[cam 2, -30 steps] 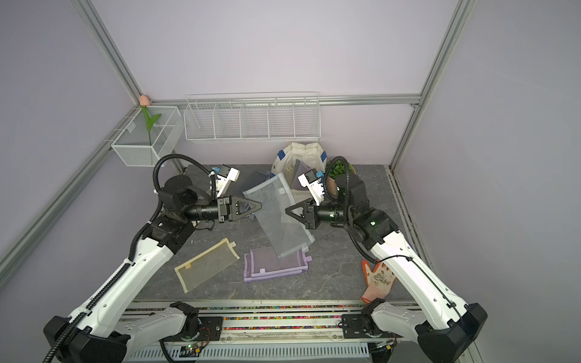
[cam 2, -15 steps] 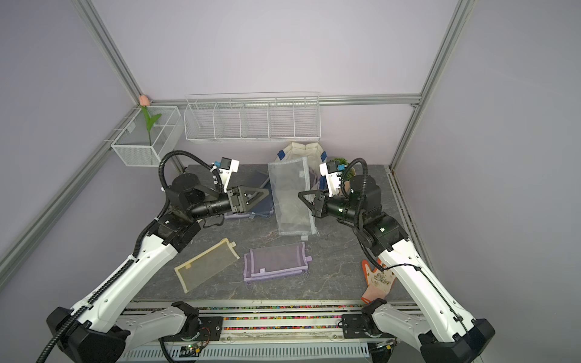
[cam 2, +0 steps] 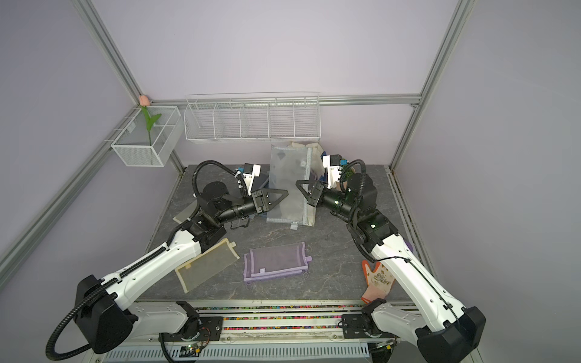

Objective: Put the pencil pouch into the canvas bag
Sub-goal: Pick up the pencil pouch.

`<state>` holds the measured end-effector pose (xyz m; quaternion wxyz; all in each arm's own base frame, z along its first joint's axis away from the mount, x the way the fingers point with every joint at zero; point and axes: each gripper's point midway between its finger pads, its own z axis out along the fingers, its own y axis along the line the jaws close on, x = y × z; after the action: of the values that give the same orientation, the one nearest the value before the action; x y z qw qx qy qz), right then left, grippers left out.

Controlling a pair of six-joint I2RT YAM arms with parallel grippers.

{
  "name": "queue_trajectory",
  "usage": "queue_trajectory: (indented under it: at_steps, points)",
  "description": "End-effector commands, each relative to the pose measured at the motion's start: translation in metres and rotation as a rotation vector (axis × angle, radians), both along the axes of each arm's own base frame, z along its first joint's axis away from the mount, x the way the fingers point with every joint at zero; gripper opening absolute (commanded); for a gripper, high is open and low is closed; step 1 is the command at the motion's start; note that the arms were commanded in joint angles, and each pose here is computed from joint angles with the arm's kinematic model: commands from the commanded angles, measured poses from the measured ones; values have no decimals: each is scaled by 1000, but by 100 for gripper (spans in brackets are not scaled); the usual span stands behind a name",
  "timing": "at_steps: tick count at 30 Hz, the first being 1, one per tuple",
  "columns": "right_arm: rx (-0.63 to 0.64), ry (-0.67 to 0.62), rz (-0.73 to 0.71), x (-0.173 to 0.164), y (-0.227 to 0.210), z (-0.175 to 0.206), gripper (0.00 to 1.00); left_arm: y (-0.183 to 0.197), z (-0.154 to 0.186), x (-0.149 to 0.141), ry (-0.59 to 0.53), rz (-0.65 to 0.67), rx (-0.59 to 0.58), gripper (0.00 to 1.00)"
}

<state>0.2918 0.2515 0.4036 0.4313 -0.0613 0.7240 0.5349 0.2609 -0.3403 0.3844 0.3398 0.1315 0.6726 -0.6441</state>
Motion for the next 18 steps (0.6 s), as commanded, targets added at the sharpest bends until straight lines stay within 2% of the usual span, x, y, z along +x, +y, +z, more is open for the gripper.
queue_trajectory:
  at_steps: [1,3,4,6,8,11,13,18]
  points:
    - [0,24,-40,7,-4,-6,6,2,21,-2,-42,4,-61,0]
    - [-47,42,-44,8,-4,-13,10,6,22,-1,-56,26,-26,0]
    - [-76,55,-40,8,-4,-18,19,7,22,1,-59,42,2,0]
    - [-137,78,-47,7,-7,-24,42,12,19,10,-42,80,73,0]
    - [-196,95,-66,5,-14,-30,69,20,21,21,-26,115,142,0]
    - [-257,102,-126,1,-29,-34,90,32,27,38,-3,160,239,0]
    - [-298,100,-158,-3,-39,-35,98,38,30,49,13,173,288,0]
    - [-433,131,-211,-14,-62,-48,94,32,23,83,51,172,397,0]
